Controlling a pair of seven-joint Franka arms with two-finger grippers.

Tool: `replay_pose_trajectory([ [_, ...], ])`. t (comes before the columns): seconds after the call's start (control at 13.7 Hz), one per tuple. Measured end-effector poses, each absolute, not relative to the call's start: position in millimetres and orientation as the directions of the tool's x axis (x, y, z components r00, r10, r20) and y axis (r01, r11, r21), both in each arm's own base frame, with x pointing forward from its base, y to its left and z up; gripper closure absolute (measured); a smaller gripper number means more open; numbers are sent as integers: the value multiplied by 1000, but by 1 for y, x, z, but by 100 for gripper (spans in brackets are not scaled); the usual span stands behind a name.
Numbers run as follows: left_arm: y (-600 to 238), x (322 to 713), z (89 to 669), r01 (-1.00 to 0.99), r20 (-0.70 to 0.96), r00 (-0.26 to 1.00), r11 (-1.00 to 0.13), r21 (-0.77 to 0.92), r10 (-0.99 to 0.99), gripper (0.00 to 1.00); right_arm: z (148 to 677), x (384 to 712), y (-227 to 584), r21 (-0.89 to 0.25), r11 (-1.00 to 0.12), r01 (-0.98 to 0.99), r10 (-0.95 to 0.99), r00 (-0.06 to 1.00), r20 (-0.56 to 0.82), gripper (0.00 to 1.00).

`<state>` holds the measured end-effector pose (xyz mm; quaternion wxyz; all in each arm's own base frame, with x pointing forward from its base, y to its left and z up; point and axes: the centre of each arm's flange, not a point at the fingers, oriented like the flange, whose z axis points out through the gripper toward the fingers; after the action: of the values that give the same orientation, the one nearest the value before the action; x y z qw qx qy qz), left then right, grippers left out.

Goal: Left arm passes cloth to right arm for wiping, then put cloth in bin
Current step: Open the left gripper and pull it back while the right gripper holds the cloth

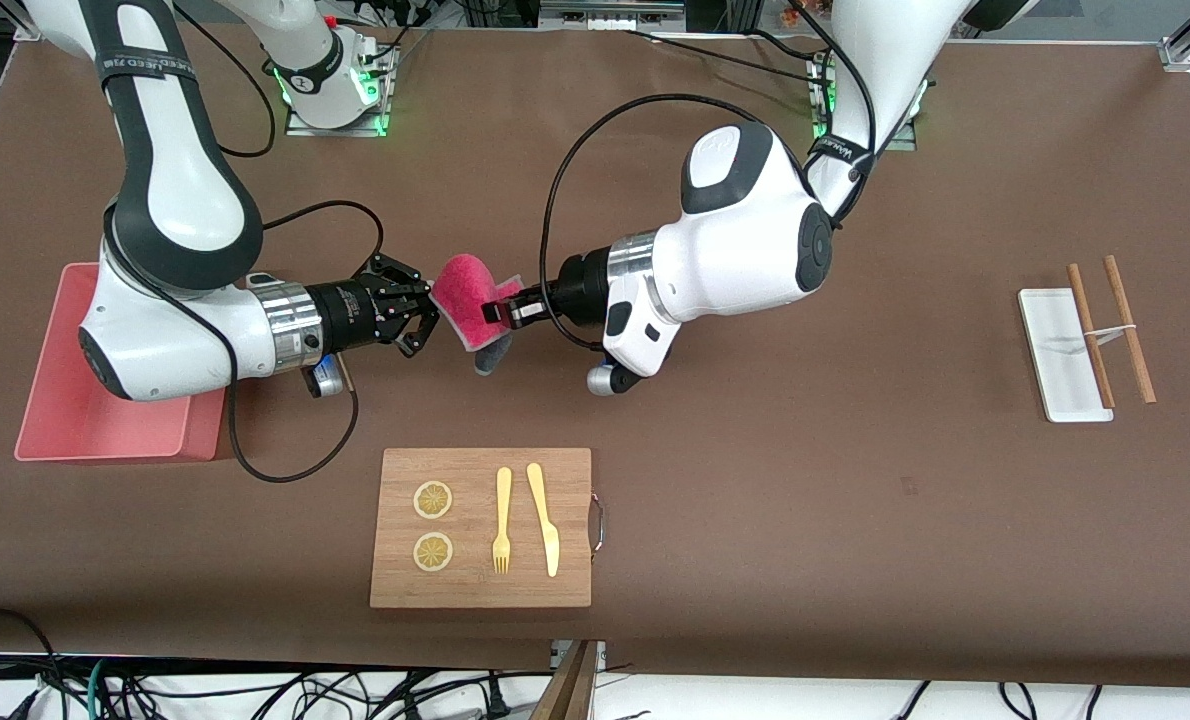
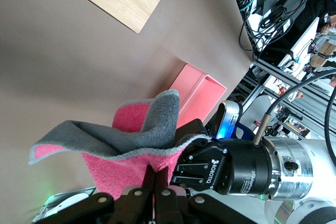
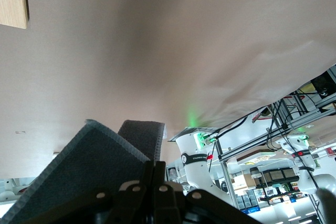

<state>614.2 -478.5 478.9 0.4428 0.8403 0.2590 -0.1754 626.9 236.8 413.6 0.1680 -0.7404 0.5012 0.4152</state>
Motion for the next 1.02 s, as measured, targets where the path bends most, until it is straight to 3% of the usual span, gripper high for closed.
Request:
replay_pose_trajectory([
  [0.15,-478,614,479,590,-523,805,-474,654,279,97,414,627,237,166,-440,-882,-603,153,-783,98],
  [0.22,-478,614,479,590,-523,805,-474,654,279,91,414,627,237,165,-439,-883,-603,153,-783,98],
  [0.58,-446,638,481,616,-528,788,-438,655,318,41,414,629,237,158,-432,-888,-607,157,-779,98],
  [0.66,-437,644,481,624,-533,782,-429,654,324,41,413,628,239,157,-435,-886,-612,164,-774,98],
  [0.73,-431,648,481,628,-536,778,-426,652,327,47,411,626,244,157,-447,-880,-625,182,-759,98],
  [0.95,-423,651,485,629,-544,777,-433,645,317,83,401,614,275,141,-511,-848,-669,289,-684,98],
  [1.02,-413,655,488,631,-554,774,-444,636,308,90,395,610,289,135,-530,-837,-679,324,-659,98],
])
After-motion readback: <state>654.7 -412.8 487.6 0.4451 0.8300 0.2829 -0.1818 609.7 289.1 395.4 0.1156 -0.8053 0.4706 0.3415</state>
